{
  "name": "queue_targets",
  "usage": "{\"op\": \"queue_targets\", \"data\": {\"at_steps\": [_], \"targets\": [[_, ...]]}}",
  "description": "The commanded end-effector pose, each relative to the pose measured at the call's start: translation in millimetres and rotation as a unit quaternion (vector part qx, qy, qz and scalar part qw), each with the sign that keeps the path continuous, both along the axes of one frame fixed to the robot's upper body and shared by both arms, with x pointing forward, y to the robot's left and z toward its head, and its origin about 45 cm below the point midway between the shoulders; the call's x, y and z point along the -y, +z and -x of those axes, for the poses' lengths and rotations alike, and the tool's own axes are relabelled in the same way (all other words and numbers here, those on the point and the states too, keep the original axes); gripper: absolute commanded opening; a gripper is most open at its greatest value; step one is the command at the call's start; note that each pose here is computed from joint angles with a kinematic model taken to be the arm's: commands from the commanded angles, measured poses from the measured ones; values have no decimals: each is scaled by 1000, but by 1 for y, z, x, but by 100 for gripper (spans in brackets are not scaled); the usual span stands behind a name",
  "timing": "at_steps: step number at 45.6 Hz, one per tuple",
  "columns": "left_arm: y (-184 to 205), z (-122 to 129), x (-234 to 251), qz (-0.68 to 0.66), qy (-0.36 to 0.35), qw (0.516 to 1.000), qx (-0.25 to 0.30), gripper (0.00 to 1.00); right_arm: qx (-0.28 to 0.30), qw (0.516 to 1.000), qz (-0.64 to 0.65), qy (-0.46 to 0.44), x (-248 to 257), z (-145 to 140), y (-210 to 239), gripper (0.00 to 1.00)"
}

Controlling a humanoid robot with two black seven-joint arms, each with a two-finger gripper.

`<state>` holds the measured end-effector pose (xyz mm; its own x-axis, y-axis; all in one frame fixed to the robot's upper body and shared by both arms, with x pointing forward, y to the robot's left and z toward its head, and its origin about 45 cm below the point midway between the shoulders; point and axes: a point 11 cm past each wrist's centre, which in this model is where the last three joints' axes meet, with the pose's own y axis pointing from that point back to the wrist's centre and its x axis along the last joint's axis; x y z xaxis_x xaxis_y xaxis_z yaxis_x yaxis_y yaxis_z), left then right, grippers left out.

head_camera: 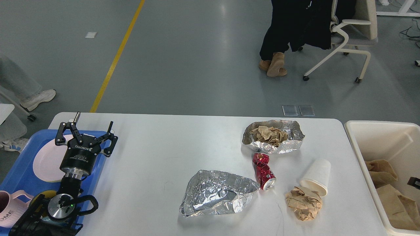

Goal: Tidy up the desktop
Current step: 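Raise the right gripper out of the bin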

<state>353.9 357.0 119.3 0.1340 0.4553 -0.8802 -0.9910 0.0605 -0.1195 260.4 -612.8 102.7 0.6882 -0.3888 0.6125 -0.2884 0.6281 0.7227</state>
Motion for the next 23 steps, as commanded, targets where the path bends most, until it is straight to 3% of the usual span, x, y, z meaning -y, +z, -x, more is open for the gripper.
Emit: {"op": "queue_targets", "data": {"at_steps": [1, 4, 9, 23], "targets": [[0, 0, 0, 0, 0, 1000, 1, 96, -31, 999, 4, 9, -4, -16, 43, 100], [0, 0, 0, 0, 0, 1000, 0, 96, -41, 999, -3, 29, -18, -32, 63, 100], [0, 0, 0, 0, 0, 1000, 0, 96, -105, 992, -5, 69, -45, -47, 97, 100], [0, 0, 0, 0, 0, 1000, 0, 96, -254, 946, -17, 202, -191, -133, 215, 100]]}}
